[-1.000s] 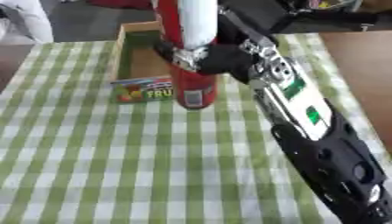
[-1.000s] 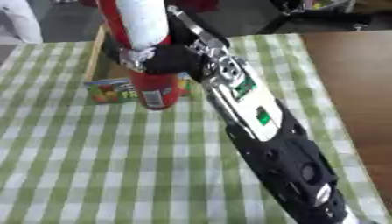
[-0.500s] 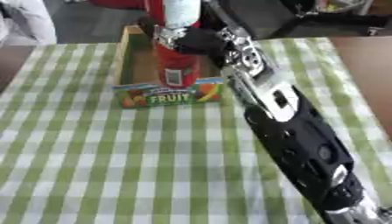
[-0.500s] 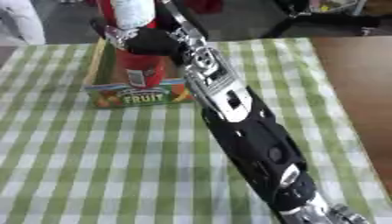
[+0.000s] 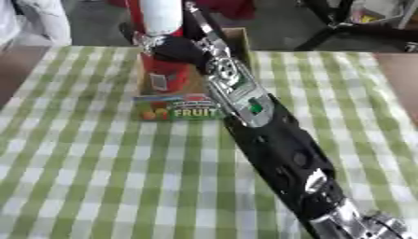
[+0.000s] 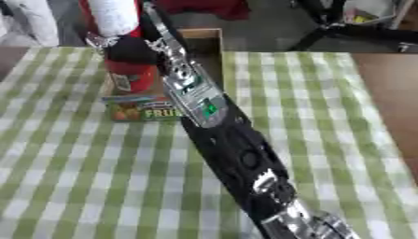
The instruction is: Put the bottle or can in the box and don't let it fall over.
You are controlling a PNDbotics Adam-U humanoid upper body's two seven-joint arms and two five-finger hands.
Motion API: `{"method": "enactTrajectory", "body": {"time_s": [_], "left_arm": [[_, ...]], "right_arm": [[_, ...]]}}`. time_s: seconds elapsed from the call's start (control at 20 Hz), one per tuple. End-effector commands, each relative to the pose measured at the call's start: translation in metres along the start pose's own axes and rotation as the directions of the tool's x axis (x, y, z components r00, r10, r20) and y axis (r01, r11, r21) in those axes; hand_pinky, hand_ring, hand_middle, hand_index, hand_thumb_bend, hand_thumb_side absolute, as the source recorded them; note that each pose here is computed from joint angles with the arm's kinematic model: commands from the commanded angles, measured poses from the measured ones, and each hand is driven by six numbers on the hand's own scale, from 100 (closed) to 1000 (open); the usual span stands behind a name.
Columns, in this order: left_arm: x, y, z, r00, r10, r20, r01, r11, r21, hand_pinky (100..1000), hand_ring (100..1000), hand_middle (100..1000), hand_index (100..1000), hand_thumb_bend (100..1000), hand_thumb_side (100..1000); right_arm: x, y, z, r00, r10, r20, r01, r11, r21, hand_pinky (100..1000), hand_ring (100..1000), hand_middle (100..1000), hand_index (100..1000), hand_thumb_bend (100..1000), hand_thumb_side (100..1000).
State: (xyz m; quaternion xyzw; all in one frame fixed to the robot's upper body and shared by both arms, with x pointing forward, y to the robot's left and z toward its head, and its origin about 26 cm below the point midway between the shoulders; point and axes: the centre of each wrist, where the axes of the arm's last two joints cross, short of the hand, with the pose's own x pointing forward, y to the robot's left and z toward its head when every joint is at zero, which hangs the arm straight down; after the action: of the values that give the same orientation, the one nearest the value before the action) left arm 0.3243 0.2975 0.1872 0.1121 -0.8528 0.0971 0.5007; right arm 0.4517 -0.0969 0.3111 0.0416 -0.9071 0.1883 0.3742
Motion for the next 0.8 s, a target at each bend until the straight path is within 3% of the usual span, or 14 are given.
{"method": "enactTrajectory", "body": {"time_s": [0.05, 0.15, 0.2, 0.25, 0.3, 0.35, 0.4, 0.45, 0.5, 0.55, 0.8], "left_arm": [[0.010, -0.001, -0.004, 0.999, 0.002, 0.038, -0.001, 1.000, -0.011, 859, 886, 784, 785, 678, 704], [0.011, -0.001, -0.004, 0.999, 0.003, 0.039, -0.002, 1.000, -0.010, 859, 886, 784, 786, 677, 705], [0.011, -0.001, -0.004, 0.999, 0.003, 0.039, -0.003, 1.000, -0.010, 859, 886, 784, 786, 678, 705], [0.011, -0.001, -0.004, 0.999, 0.004, 0.039, -0.004, 1.000, -0.010, 859, 886, 784, 786, 678, 705], [0.011, -0.001, -0.004, 0.999, 0.004, 0.038, -0.004, 1.000, -0.010, 859, 886, 784, 786, 678, 705], [0.011, -0.001, -0.004, 0.999, 0.004, 0.038, -0.003, 1.000, -0.011, 859, 886, 784, 786, 677, 705], [0.010, -0.001, -0.004, 0.999, 0.004, 0.037, -0.003, 1.000, -0.011, 859, 886, 784, 786, 677, 705], [0.010, -0.001, -0.004, 0.999, 0.004, 0.036, -0.003, 1.000, -0.011, 859, 887, 784, 786, 677, 705], [0.010, -0.001, -0.004, 0.999, 0.004, 0.036, -0.004, 1.000, -0.013, 859, 887, 784, 786, 677, 705], [0.010, -0.001, -0.004, 0.999, 0.004, 0.035, -0.004, 1.000, -0.014, 859, 887, 784, 787, 678, 705], [0.008, 0.000, -0.003, 1.000, 0.002, 0.029, -0.001, 1.000, -0.015, 860, 887, 784, 787, 678, 705]], "right_arm": [[0.001, -0.004, -0.006, 0.998, 0.031, 0.058, -0.030, 0.999, -0.015, 934, 629, 656, 540, 100, 100], [-0.007, -0.006, -0.004, 0.997, 0.043, 0.060, -0.043, 0.999, -0.011, 948, 672, 691, 573, 119, 100], [-0.012, -0.006, -0.003, 0.997, 0.051, 0.056, -0.051, 0.999, -0.004, 953, 693, 715, 599, 207, 100], [-0.015, -0.006, -0.002, 0.997, 0.059, 0.050, -0.060, 0.998, 0.011, 961, 764, 777, 680, 338, 100], [-0.017, -0.006, -0.001, 0.997, 0.068, 0.044, -0.069, 0.997, 0.033, 961, 764, 779, 682, 361, 100], [-0.018, -0.007, -0.001, 0.996, 0.080, 0.038, -0.082, 0.995, 0.058, 981, 886, 889, 825, 547, 115], [-0.019, -0.007, -0.001, 0.995, 0.099, 0.029, -0.101, 0.991, 0.085, 981, 886, 889, 825, 547, 115], [-0.019, -0.008, -0.001, 0.992, 0.122, 0.018, -0.123, 0.987, 0.105, 1000, 940, 938, 894, 680, 255], [-0.019, -0.009, -0.001, 0.989, 0.151, 0.005, -0.150, 0.982, 0.117, 1000, 943, 941, 895, 689, 261], [-0.019, -0.011, -0.001, 0.984, 0.181, -0.011, -0.178, 0.976, 0.127, 1000, 954, 964, 914, 752, 332], [-0.019, -0.013, -0.002, 0.958, 0.273, -0.088, -0.257, 0.954, 0.157, 1000, 943, 971, 925, 768, 371]]}}
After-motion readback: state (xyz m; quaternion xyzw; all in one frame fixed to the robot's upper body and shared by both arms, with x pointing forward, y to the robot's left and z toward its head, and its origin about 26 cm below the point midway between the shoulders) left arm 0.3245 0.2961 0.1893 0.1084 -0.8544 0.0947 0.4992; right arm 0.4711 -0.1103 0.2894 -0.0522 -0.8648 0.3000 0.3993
